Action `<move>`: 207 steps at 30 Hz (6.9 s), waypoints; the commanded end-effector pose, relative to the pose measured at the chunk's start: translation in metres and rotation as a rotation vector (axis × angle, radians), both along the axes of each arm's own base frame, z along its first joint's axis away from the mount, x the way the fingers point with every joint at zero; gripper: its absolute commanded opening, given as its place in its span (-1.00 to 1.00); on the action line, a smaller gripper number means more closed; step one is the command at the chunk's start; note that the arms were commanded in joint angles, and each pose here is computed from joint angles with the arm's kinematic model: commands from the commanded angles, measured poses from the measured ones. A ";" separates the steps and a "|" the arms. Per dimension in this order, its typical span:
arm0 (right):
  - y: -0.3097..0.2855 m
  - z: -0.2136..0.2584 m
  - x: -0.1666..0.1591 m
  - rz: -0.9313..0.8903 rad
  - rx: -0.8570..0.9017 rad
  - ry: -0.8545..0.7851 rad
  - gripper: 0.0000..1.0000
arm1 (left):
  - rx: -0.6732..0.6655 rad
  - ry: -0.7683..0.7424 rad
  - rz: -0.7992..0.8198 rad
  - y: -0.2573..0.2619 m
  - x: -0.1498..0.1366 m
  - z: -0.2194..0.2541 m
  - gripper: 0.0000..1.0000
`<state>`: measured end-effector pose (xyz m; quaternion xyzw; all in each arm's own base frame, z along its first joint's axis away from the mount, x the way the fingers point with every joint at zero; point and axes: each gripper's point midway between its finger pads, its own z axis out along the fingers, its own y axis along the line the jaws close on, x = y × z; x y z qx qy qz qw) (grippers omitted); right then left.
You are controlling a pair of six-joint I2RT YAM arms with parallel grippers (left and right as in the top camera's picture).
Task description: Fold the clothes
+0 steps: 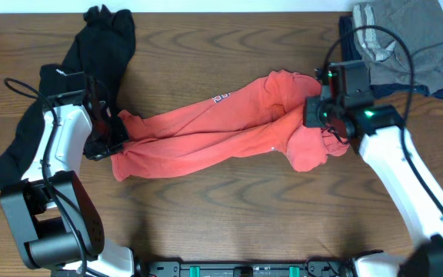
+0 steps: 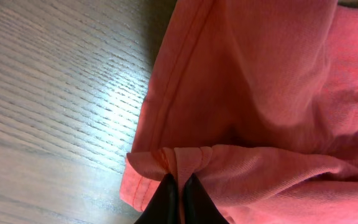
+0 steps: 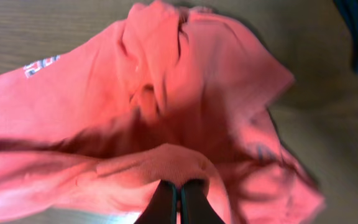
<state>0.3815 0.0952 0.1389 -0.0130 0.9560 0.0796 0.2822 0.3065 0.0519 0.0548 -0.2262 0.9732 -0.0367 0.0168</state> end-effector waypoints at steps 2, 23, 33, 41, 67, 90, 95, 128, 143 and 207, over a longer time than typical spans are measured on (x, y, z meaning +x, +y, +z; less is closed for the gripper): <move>0.013 -0.008 0.031 0.089 -0.049 -0.053 -0.98 | 0.010 0.000 0.000 0.003 0.001 0.001 -0.88; 0.017 -0.004 0.085 0.118 -0.108 -0.076 -0.98 | 0.036 0.000 0.001 0.008 0.001 0.001 -0.88; 0.017 -0.046 0.083 0.126 -0.123 0.025 0.09 | 0.038 -0.010 0.001 0.008 0.003 0.001 -0.88; 0.015 -0.003 0.065 0.146 -0.117 0.017 0.99 | -0.067 -0.114 -0.129 -0.010 0.024 0.007 0.29; 0.014 0.007 0.047 0.171 -0.114 0.051 0.99 | -0.161 0.006 -0.272 -0.021 0.022 -0.073 0.47; 0.054 -0.064 0.046 0.210 0.050 0.224 -0.97 | -0.119 -0.201 -0.166 0.024 0.048 0.040 -0.88; 0.067 -0.109 0.042 0.226 0.115 0.320 -0.97 | -0.106 -0.233 -0.172 0.021 0.042 0.063 -0.88; 0.079 -0.145 0.035 0.226 0.176 0.405 -0.99 | -0.263 -0.372 -0.528 -0.217 0.104 0.030 -0.88; 0.072 -0.114 0.049 0.218 0.190 0.339 -0.72 | -0.229 -0.377 -0.494 -0.199 0.106 0.044 0.96; -0.010 -0.098 -0.059 0.046 0.110 0.537 0.43 | -0.192 -0.288 -0.521 -0.173 0.067 0.066 -0.69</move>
